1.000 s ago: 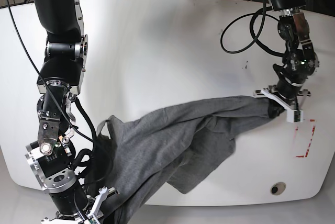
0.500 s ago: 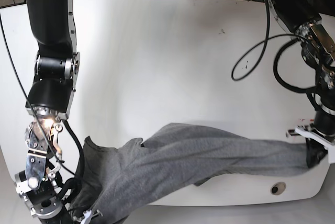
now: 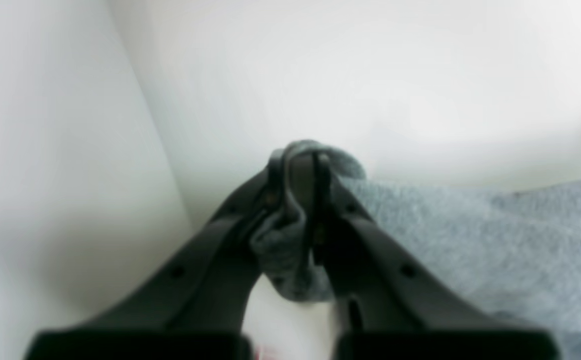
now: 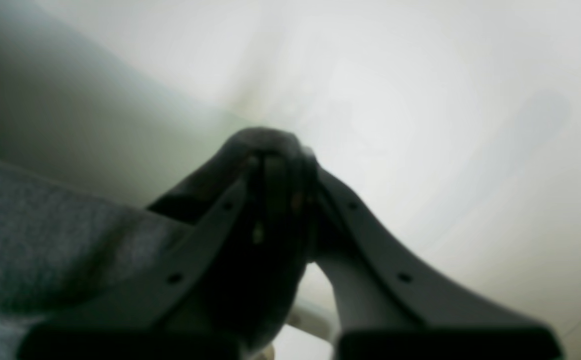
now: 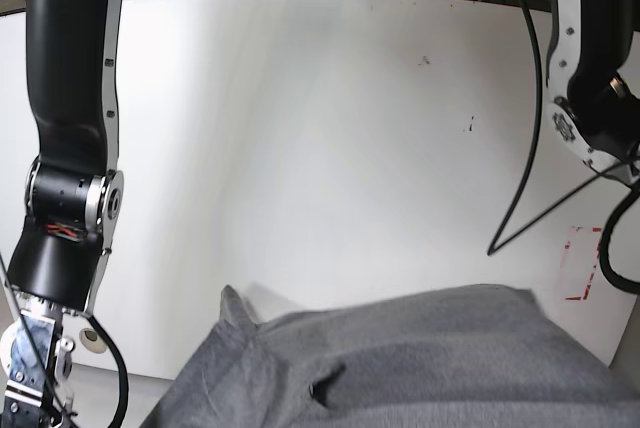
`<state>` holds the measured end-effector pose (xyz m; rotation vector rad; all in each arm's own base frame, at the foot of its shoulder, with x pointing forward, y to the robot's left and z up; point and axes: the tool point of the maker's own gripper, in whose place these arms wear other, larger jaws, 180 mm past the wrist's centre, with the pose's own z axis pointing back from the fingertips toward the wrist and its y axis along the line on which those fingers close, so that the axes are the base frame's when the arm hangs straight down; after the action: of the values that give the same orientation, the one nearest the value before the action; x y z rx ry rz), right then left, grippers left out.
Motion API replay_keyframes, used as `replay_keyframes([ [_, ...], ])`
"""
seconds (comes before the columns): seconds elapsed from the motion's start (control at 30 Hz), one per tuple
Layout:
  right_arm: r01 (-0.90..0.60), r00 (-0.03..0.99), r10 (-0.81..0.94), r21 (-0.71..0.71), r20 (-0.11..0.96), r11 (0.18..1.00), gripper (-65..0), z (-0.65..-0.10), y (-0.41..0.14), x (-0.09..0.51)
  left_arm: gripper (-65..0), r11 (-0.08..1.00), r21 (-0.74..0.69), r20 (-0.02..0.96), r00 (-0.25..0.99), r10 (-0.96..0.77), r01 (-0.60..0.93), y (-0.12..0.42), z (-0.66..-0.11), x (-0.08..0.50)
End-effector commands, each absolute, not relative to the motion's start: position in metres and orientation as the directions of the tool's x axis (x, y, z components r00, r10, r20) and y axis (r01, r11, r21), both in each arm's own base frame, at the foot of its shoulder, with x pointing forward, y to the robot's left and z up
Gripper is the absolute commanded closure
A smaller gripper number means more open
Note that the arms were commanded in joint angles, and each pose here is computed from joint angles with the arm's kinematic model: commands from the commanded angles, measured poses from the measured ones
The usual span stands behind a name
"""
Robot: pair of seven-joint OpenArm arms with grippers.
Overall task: Fold the T-shirt properly
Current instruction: 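Lift the shirt with both grippers, spreading them apart, then swing the held shirt across the table and lay it flat with both grippers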
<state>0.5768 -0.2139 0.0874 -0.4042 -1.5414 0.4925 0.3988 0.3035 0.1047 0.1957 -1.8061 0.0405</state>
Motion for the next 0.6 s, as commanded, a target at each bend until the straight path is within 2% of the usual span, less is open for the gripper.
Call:
replay_keyframes([
  [0.0, 0.020, -0.130, 0.540, -0.543, 0.831, 0.840, 0.0, 0.154, -0.219, 0.567, 0.0, 0.986, 0.039, 0.941, -0.326, -0.091, -0.162, 0.312, 0.151, 0.391],
  [0.13, 0.033, -0.144, 0.562, -0.564, 0.815, 0.825, 0.0, 0.188, -0.215, 0.566, 0.0, 0.990, -0.022, 0.924, -0.382, -0.033, -0.140, 0.322, 0.189, 0.391],
  [0.37, 0.025, -0.088, 0.573, -0.573, 0.815, 0.819, 0.0, 0.173, -0.227, 0.573, 0.0, 0.990, -0.096, 0.903, -0.428, 0.041, -0.107, 0.344, 0.235, 0.389],
  [0.57, 0.031, -0.007, 0.617, -0.617, 0.787, 0.786, 0.0, 0.161, -0.245, 0.571, 0.0, 0.990, -0.111, 0.907, -0.417, 0.064, -0.089, 0.345, 0.237, 0.394],
])
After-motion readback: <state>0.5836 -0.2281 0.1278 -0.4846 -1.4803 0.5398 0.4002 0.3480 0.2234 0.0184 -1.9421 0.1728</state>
